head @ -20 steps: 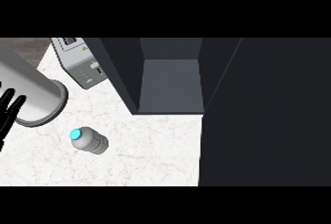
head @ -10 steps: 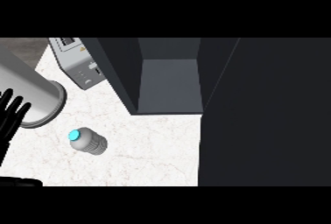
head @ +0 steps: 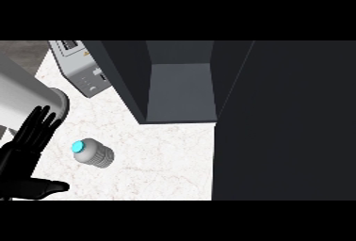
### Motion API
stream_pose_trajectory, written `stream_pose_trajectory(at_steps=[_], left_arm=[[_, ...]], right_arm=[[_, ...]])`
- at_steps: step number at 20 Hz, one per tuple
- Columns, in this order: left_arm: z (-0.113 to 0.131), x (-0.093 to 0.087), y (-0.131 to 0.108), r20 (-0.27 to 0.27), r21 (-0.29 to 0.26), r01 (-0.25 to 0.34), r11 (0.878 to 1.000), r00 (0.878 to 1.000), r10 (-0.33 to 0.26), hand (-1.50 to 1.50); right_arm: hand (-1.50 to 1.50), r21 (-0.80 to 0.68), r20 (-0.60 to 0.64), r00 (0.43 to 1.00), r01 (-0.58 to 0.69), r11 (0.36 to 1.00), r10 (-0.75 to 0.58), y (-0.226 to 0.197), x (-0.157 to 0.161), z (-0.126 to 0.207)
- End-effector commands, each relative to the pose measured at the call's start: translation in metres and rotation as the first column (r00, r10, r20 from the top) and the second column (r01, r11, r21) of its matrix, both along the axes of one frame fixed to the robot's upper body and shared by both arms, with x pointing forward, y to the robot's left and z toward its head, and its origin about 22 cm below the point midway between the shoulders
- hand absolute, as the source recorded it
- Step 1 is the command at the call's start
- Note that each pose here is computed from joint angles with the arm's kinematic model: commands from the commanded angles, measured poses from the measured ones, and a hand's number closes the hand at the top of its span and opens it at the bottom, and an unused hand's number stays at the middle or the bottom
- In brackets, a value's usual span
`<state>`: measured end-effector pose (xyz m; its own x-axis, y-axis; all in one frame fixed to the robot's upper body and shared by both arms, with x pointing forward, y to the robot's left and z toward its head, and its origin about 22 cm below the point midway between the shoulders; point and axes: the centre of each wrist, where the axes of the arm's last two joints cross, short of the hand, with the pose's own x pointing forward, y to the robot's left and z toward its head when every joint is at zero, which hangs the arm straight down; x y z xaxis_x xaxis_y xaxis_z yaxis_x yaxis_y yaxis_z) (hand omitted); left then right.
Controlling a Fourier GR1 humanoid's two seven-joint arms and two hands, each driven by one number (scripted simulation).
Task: Pick up the bottled water, place it into the cabinet and close the cabinet
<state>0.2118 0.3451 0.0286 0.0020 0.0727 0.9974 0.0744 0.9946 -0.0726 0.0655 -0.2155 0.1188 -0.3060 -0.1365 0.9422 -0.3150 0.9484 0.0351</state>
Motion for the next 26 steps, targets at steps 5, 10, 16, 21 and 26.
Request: stream_pose_trajectory(at_steps=[5,10,16,21,26], left_arm=[[-0.074,0.014,-0.005,-0.101,-0.076,-0.004,0.997,0.995,-0.004,-1.5],[-0.118,0.012,0.005,-0.104,-0.055,-0.005,0.998,0.995,-0.001,-1.5],[-0.149,0.017,-0.006,-0.113,-0.111,0.062,0.992,0.991,-0.075,-1.5],[-0.163,0.017,-0.001,-0.104,-0.114,0.069,0.991,0.991,-0.081,-1.5],[-0.179,0.017,-0.017,-0.062,-0.191,0.086,0.978,0.993,-0.1,1.5]], right_arm=[[-1.5,-0.018,0.056,0.998,0.011,1.0,-0.009,0.0,-0.018,0.023],[-1.5,-0.007,0.053,0.998,0.022,1.0,-0.022,0.007,-0.022,0.023],[-1.5,-0.015,0.052,0.999,0.001,1.0,0.0,-0.003,-0.031,0.032],[-1.5,-0.027,0.056,0.998,-0.011,1.0,0.013,-0.008,-0.033,0.024],[-1.5,-0.037,0.06,0.998,-0.001,0.999,0.003,-0.008,-0.033,0.035]])
